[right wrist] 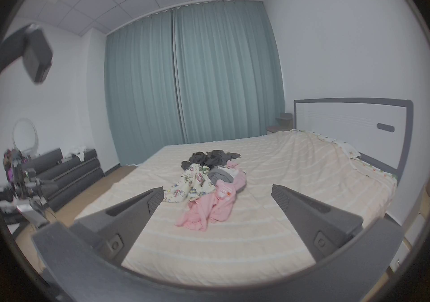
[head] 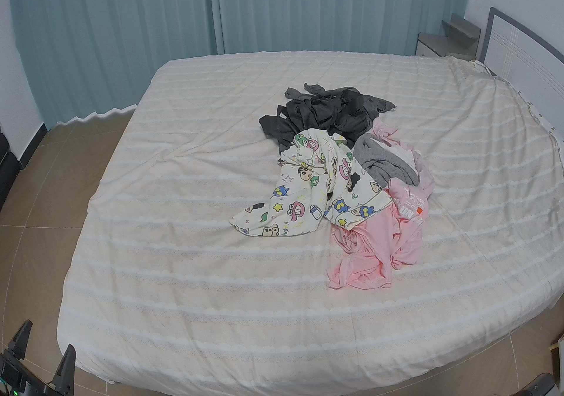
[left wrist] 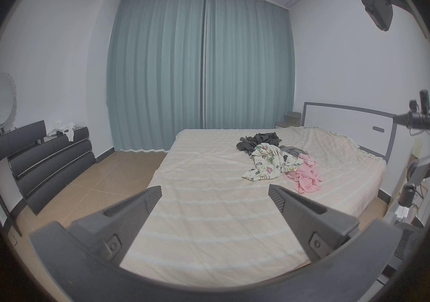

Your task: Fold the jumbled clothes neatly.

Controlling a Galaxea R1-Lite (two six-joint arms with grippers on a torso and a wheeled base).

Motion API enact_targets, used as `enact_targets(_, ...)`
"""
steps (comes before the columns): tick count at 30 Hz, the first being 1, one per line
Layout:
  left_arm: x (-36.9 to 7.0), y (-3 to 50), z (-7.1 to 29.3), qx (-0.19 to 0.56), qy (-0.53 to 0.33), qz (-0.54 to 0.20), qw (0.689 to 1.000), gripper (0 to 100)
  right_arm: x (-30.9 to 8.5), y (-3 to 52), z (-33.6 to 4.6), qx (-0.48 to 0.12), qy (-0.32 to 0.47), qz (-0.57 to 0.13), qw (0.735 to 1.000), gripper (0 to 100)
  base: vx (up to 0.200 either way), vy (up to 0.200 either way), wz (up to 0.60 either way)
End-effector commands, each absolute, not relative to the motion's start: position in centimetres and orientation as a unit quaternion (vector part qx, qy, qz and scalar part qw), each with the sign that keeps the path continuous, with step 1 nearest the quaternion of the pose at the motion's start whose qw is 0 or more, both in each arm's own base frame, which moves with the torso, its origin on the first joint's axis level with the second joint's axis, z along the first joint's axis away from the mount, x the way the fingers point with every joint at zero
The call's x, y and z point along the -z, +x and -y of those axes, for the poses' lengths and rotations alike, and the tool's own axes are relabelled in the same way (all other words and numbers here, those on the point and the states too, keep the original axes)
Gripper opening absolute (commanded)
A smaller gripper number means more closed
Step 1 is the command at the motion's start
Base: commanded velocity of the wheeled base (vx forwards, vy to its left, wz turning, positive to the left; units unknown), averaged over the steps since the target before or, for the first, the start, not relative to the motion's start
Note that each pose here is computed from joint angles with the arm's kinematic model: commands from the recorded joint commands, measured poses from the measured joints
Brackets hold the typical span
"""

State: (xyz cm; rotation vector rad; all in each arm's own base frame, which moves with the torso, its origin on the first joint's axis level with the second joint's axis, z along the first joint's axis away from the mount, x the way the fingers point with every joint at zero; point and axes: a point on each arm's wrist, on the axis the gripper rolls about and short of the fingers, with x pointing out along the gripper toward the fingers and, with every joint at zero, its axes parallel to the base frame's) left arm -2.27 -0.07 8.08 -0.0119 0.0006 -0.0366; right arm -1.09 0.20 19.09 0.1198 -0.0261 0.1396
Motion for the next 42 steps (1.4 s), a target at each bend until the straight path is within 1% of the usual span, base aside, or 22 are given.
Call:
enact_targets(1, -7.6, -2.3, 0.1, 0.018, -0.006, 0.001, 1.000, 100, -23.9, 14.0, -2.3, -0.136, 0.188, -0.171, 0.958, 100, 0.000, 0.000, 0.00)
enact_targets(2, -7.6, -2.3, 0.1, 0.018, -0.006, 0.001, 1.000, 100, -23.9, 14.0, -2.3, -0.136, 0.188, -0.171, 0.958, 100, 0.000, 0.000, 0.00)
enact_targets(3, -7.6, -2.3, 0.1, 0.018, -0.006, 0.001, 1.000, 100, -22.0, 18.6, -3.6, -0.134, 0.226, -0.211, 0.942, 100, 0.000, 0.000, 0.00)
enact_targets(4, -7.6, -2.3, 0.1, 0.018, -0.006, 0.001, 1.000, 100, -21.5, 19.5, -4.0, -0.134, 0.231, -0.220, 0.938, 100, 0.000, 0.000, 0.00)
enact_targets(7, -7.6, -2.3, 0.1, 0.018, -0.008, 0.001, 1.000, 100, -18.5, 24.5, -5.9, -0.123, 0.242, -0.251, 0.929, 100, 0.000, 0.000, 0.00)
enact_targets(8, -7.6, -2.3, 0.1, 0.018, -0.008, 0.001, 1.000, 100, -18.5, 24.5, -5.9, -0.123, 0.242, -0.251, 0.929, 100, 0.000, 0.000, 0.00)
enact_targets(9, -7.6, -2.3, 0.1, 0.018, -0.008, 0.001, 1.000, 100, -17.1, 26.9, -6.5, -0.110, 0.251, -0.265, 0.924, 100, 0.000, 0.000, 0.00)
enact_targets(10, -7.6, -2.3, 0.1, 0.018, -0.008, 0.001, 1.000, 100, -16.0, 28.1, -6.8, -0.103, 0.257, -0.280, 0.919, 100, 0.000, 0.000, 0.00)
enact_targets(11, -7.6, -2.3, 0.1, 0.018, -0.008, 0.001, 1.000, 100, -15.9, 28.3, -6.9, -0.102, 0.257, -0.283, 0.918, 100, 0.000, 0.000, 0.00)
enact_targets(12, -7.6, -2.3, 0.1, 0.018, -0.008, 0.001, 1.000, 100, -14.3, 30.0, -7.6, -0.094, 0.267, -0.305, 0.909, 100, 0.000, 0.000, 0.00)
enact_targets(15, -7.6, -2.3, 0.1, 0.018, -0.008, 0.001, 1.000, 100, -12.1, 33.0, -9.0, -0.072, 0.317, -0.330, 0.886, 100, 0.000, 0.000, 0.00)
enact_targets(19, -7.6, -2.3, 0.1, 0.018, -0.008, 0.001, 1.000, 100, -10.7, 35.8, -10.5, -0.061, 0.365, -0.336, 0.866, 100, 0.000, 0.000, 0.00)
enact_targets(23, -7.6, -2.3, 0.1, 0.018, -0.008, 0.001, 1.000, 100, -9.4, 37.5, -11.1, -0.059, 0.370, -0.339, 0.863, 100, 0.000, 0.000, 0.00)
enact_targets(24, -7.6, -2.3, 0.1, 0.018, -0.008, 0.001, 1.000, 100, -8.4, 38.4, -11.5, -0.057, 0.368, -0.339, 0.864, 100, 0.000, 0.000, 0.00)
enact_targets(29, -7.6, -2.3, 0.1, 0.018, -0.008, 0.001, 1.000, 100, -6.2, 39.0, -12.6, -0.051, 0.357, -0.355, 0.862, 100, 0.000, 0.000, 0.00)
enact_targets(36, -7.6, -2.3, 0.1, 0.018, -0.008, 0.001, 1.000, 100, -5.8, 41.9, -11.9, -0.026, 0.361, -0.327, 0.873, 100, 0.000, 0.000, 0.00)
enact_targets(42, -7.6, -2.3, 0.1, 0.018, -0.008, 0.001, 1.000, 100, -5.3, 43.2, -12.3, -0.014, 0.358, -0.323, 0.876, 100, 0.000, 0.000, 0.00)
